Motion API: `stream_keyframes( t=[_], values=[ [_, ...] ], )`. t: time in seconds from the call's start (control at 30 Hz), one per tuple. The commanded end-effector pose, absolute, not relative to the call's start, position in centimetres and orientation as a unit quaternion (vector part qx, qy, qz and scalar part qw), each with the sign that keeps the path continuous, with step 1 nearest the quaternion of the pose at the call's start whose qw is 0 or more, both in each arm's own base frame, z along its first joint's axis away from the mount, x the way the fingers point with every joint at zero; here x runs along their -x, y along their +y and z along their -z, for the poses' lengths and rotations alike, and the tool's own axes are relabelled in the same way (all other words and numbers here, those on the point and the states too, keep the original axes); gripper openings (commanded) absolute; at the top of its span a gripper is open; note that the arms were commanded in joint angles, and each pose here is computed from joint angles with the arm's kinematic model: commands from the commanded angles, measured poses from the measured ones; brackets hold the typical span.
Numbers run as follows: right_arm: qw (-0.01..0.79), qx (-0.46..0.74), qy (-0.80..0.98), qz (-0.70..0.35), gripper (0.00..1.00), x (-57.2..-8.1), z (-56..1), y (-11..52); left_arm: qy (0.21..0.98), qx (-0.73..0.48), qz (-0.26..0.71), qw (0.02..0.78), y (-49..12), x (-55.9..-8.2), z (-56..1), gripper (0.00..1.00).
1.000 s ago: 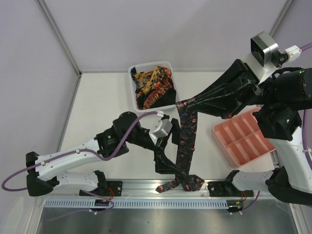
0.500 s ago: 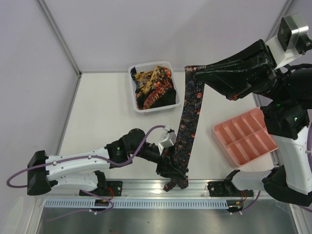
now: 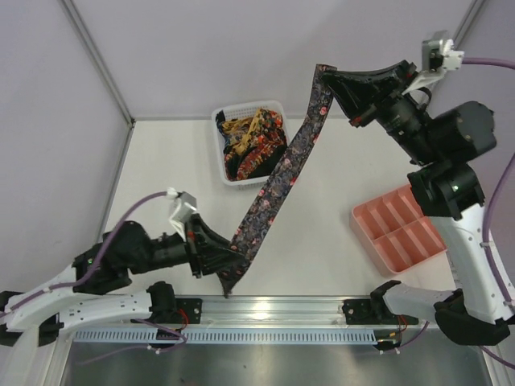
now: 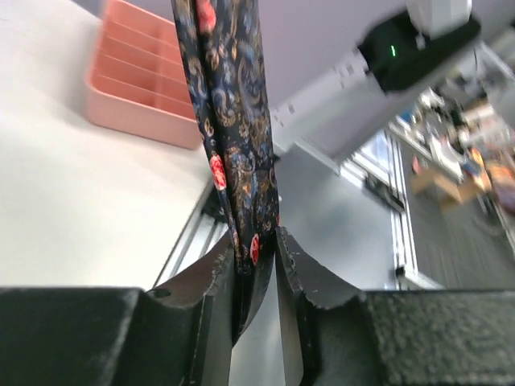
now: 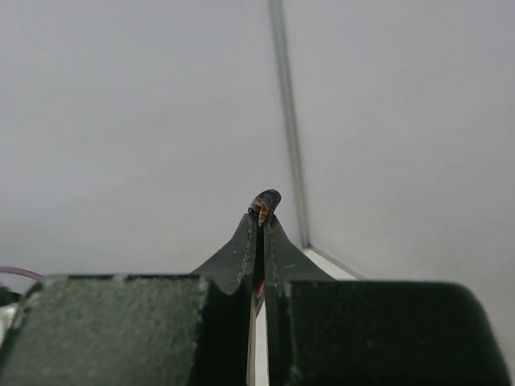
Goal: Roll the ties
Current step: Flatten the tie
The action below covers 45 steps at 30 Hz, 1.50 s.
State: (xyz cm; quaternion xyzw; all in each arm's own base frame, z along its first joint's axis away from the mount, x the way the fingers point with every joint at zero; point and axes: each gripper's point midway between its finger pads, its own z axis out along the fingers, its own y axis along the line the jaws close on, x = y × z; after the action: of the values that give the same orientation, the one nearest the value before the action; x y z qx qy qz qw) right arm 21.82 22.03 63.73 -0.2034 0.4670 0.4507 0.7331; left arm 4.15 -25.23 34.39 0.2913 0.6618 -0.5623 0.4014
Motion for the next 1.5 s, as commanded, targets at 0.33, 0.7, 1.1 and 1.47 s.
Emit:
stream_keyframes(
  t=[0.33,0.7,1.1,1.47],
  values=[
    [0.693,0.093,0.622,-0.353,0.00,-37.0,-43.1,17.5,0.842,-0.167,0.422,0.291,-27.3,-13.7,-21.8,0.01],
    [0.645,0.029,0.716,-0.266,0.00,-42.9,-31.0,11.7,0.907,-0.116,0.343,0.216,-30.1,-23.7,-10.5,0.00],
    [0.576,-0.003,0.792,-0.204,0.21,-47.3,-22.3,8.7,0.924,-0.091,0.270,0.257,-27.5,-27.2,-11.3,1.00],
    [0.514,-0.041,0.849,-0.117,0.98,-43.0,-24.0,12.0,0.913,0.054,0.268,0.303,-20.0,-19.5,-13.1,0.75]
  ],
)
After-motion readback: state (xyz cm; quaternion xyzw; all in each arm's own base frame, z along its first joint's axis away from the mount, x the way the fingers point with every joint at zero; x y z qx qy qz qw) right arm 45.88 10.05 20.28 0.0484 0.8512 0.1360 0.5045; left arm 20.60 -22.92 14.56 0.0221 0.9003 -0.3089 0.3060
